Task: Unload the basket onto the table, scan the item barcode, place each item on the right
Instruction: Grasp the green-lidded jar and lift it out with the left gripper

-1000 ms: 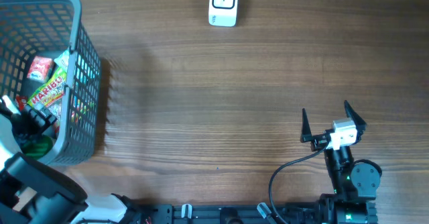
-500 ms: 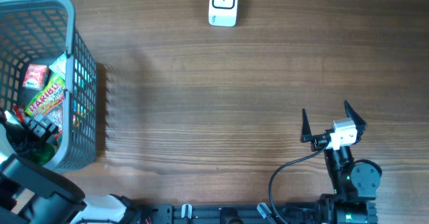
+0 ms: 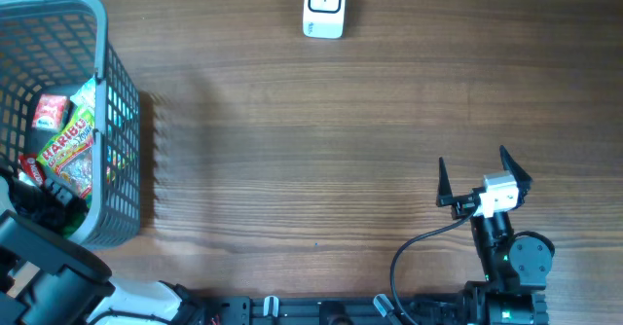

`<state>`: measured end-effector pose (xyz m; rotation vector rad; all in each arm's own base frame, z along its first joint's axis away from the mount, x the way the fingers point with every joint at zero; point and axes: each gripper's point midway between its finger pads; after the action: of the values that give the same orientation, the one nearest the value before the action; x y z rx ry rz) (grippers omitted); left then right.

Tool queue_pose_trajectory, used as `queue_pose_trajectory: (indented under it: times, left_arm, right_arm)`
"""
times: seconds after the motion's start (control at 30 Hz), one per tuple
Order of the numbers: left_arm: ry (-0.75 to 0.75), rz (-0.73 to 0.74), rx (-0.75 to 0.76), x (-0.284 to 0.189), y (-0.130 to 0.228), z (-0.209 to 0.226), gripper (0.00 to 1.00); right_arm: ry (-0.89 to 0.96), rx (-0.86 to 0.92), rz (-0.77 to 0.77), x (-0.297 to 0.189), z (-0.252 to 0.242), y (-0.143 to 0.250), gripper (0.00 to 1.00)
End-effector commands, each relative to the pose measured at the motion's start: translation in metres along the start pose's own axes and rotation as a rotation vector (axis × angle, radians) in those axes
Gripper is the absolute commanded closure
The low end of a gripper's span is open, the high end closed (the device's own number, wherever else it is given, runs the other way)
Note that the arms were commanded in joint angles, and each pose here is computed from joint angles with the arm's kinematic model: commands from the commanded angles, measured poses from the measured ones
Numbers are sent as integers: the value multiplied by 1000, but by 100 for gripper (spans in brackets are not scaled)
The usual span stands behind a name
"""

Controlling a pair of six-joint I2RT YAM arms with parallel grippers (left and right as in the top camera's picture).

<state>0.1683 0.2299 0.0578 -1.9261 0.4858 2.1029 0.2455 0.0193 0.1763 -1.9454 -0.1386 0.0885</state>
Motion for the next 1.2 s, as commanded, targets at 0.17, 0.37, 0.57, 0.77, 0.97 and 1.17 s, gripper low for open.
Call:
queue_pose_trajectory:
  times: [0.17,0.37,0.57,0.77,0.97,1.17]
  left_arm:
    - [145,-51,-35,-31,-25,-24,45]
    - [409,-133,-2,-105,-47,-68,49]
    - [583,-232,90,-175,-45,-104,44]
    - [658,-417,223,-250,-25,-132,45]
    - [780,-596,283,-335,13,-153,48]
    - [932,-662,418,-387,87,-183,46]
  right_arm:
    - [2,-8,-10,0,0,-2,0]
    - [2,-8,-10,0,0,-2,0]
    - [2,-8,-10,0,0,-2,0]
    - [2,-8,-10,0,0,-2,0]
    - [2,-8,-10,0,0,-2,0]
    - [2,-8,-10,0,0,-2,0]
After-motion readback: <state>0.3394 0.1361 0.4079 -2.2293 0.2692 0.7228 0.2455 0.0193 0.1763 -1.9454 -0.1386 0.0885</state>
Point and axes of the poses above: each gripper's point midway between its finger pads, its own x axis out along the fingers, its own z axis along the line the jaws close on, y = z × x, and after that the axes turned 10 degrees about -x, right-handed
